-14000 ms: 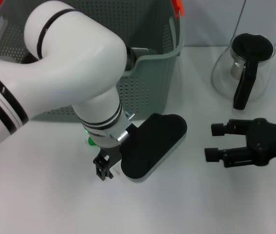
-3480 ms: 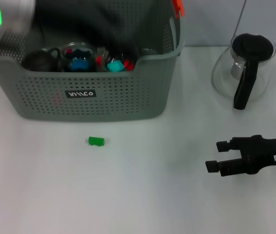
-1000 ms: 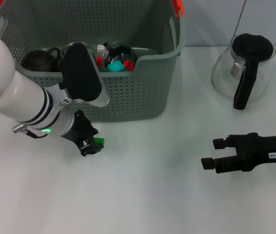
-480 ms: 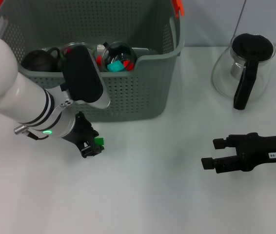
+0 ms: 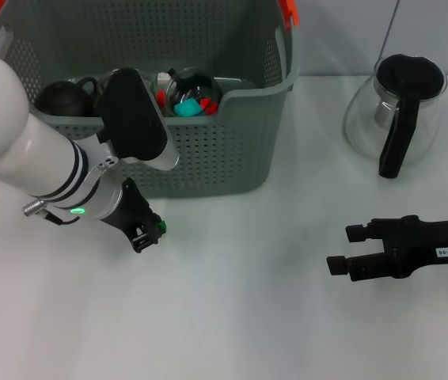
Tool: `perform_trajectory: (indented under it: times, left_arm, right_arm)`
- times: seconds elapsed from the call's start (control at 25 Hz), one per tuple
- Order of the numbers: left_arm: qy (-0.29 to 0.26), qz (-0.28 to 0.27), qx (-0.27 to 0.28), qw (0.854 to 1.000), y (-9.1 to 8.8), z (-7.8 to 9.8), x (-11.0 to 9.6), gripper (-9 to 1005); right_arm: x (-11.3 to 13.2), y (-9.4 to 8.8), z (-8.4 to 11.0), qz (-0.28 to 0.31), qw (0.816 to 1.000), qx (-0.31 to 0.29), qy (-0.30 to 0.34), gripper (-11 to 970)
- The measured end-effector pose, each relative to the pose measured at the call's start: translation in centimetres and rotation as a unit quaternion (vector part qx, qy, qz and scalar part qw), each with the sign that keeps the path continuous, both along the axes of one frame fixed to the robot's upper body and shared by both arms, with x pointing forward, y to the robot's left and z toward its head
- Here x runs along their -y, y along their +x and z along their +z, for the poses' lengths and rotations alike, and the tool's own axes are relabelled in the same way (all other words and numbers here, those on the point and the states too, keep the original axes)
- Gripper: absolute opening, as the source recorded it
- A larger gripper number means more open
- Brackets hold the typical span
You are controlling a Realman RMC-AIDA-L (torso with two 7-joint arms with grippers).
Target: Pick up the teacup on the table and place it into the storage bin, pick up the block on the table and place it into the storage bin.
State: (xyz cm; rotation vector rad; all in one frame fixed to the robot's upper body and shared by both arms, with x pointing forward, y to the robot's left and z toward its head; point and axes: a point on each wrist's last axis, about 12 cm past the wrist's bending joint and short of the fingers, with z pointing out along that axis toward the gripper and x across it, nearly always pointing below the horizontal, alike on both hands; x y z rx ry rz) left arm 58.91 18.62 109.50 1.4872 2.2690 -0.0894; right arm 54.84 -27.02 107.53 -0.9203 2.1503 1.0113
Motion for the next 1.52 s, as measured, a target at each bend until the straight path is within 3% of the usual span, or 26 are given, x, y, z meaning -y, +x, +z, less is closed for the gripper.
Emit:
perform_trajectory:
  times: [0.44, 0.88, 1.08, 1.2, 1.32, 1.44, 1.52]
  left_arm:
    - [-0.003, 0.003, -0.008, 1.000, -0.2, 0.6, 0.2, 106]
    - [-0.017, 0.018, -0.024, 0.999, -0.5, 1.5, 0.2, 144]
    - [-0.074, 0.017, -0.097, 0.992, -2.7, 4.7, 0.7, 162]
    - [-0.154, -0.023, -0.125, 0.980, -4.2, 8.2, 1.0, 172]
    - [-0.231, -0.052, -0.109, 0.966, -4.5, 11.6, 0.8, 183]
    - [-0.293, -0.053, -0.052, 0.953, -3.6, 15.0, -0.2, 193]
    - [-0.304, -0.048, -0.031, 0.951, -3.1, 15.8, -0.5, 200]
  right_arm:
    - [0.0, 0.0, 0.0, 0.002, 1.000, 0.005, -0.001, 940]
    - [0.0, 0.1, 0.1, 0.002, 1.000, 0.006, 0.000, 940]
    - [0.3, 0.1, 0.2, 0.001, 1.000, 0.006, -0.002, 941]
    - [0.4, 0.1, 0.3, 0.000, 1.000, 0.006, -0.002, 941]
    - [0.5, 0.2, 0.3, 0.000, 1.000, 0.007, -0.002, 941]
    - [0.5, 0.2, 0.3, 0.001, 1.000, 0.009, -0.003, 941]
    - [0.6, 0.2, 0.4, 0.003, 1.000, 0.009, -0.004, 941]
